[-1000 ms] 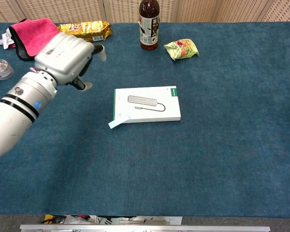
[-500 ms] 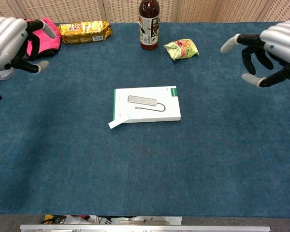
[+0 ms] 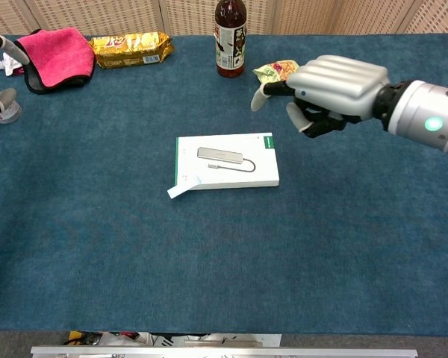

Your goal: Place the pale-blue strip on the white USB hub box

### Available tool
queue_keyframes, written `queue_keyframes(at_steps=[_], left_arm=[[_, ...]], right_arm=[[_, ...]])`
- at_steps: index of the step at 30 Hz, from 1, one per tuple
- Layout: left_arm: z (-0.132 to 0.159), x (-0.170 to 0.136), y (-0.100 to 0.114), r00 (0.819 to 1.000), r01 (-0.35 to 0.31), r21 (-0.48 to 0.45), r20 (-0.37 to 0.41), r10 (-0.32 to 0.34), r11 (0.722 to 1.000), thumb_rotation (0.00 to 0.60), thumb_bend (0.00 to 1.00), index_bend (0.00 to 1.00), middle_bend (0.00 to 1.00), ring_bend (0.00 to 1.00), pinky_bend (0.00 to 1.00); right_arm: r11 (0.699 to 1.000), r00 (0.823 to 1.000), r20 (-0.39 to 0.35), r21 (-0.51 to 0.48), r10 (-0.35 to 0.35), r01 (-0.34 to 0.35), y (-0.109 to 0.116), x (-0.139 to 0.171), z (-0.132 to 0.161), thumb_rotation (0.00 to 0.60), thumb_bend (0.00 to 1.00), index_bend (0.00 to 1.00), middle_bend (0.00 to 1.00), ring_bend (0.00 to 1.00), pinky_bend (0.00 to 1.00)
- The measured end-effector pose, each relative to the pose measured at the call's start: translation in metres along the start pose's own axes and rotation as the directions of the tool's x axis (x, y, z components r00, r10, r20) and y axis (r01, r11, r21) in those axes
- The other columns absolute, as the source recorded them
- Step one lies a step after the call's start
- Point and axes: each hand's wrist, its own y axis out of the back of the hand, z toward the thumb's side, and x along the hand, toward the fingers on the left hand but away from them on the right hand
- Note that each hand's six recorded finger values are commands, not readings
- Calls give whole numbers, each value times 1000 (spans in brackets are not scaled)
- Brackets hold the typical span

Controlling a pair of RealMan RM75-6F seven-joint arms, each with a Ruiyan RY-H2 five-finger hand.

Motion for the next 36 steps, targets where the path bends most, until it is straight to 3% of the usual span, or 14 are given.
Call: queue_keyframes(at_steps=[2,5,11,18,22,36], left_arm=[[-5,-4,-1,1000,8,-8,-15,-8,1000,600,386,316,962,977,997],[-9,-7,-1,1000,10,-18,-24,-10,1000,600,386,316,962,977,997],[-10,-9,0,1000,1,-10,-27,-1,1000,600,385,316,962,977,997],[-3,-11,-1,1000,10,-21,-21,-11,1000,600,386,313,961,977,997],[-2,-13,-1,999,18,-34,-27,-19,999,600,385,310,961,977,997],[-5,-16,-6,998,35,-50,-41,-37,998,600,386,306,960,976,997]], right_arm=[[1000,1000,-17,5,23,-22,-2,-11,9,573,1000,264,1000,1000,1000],[999,998,-41,9,53,-52,-6,-26,23,460,1000,265,1000,1000,1000],[994,990,-89,33,107,-105,-15,-54,52,306,1000,265,1000,1000,1000],[985,978,-122,51,171,-166,-29,-76,78,279,1000,265,1000,1000,1000],[976,970,-120,54,214,-209,-38,-83,86,228,1000,265,1000,1000,1000],[952,954,-76,121,290,-280,-64,-91,93,224,1000,265,1000,1000,1000]])
